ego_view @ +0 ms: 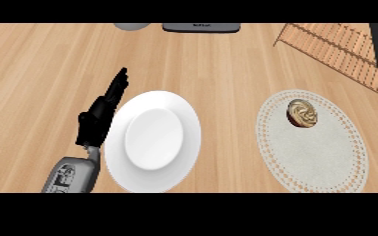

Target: Pick the squash from the placemat and place it in the tiered shelf

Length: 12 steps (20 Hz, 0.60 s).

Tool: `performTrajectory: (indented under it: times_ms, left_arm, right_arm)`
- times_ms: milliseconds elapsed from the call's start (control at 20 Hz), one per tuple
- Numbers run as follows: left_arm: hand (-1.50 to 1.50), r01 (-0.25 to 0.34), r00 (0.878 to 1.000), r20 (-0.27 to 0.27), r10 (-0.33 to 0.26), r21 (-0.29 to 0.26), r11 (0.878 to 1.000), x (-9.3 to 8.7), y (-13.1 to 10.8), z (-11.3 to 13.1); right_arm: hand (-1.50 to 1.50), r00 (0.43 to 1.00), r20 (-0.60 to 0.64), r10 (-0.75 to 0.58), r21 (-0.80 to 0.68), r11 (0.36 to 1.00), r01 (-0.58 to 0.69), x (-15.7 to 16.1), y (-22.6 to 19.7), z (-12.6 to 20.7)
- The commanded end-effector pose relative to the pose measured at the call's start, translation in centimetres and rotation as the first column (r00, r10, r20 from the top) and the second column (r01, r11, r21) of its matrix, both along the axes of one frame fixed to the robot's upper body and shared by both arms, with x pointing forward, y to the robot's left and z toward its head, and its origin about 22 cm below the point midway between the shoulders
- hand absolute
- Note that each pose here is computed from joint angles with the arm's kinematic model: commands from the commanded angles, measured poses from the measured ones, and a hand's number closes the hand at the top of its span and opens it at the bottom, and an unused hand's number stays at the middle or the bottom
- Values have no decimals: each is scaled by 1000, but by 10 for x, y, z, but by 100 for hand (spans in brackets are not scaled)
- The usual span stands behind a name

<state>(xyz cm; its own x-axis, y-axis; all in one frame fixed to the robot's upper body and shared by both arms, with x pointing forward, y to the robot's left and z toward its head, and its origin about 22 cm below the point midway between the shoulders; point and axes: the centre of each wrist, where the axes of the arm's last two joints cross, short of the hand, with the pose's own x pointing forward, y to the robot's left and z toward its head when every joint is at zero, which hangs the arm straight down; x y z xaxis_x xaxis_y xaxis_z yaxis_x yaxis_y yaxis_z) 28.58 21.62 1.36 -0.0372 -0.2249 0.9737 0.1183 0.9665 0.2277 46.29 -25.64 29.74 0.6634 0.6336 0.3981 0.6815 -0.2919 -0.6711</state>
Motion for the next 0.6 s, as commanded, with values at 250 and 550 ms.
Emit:
performTrajectory:
  times_ms: [250, 550]
  left_arm:
    - [0, -8, 1000, 11, 7, 13, 1000, 2, 8, 11]
    - [0, 2, 1000, 0, -2, 1, 1000, -9, -3, -4]
  right_arm:
    - [150, 948, 309, 77, 99, 989, -112, -1, -27, -23]
    - [150, 944, 313, 107, 105, 984, -146, -6, -68, -14]
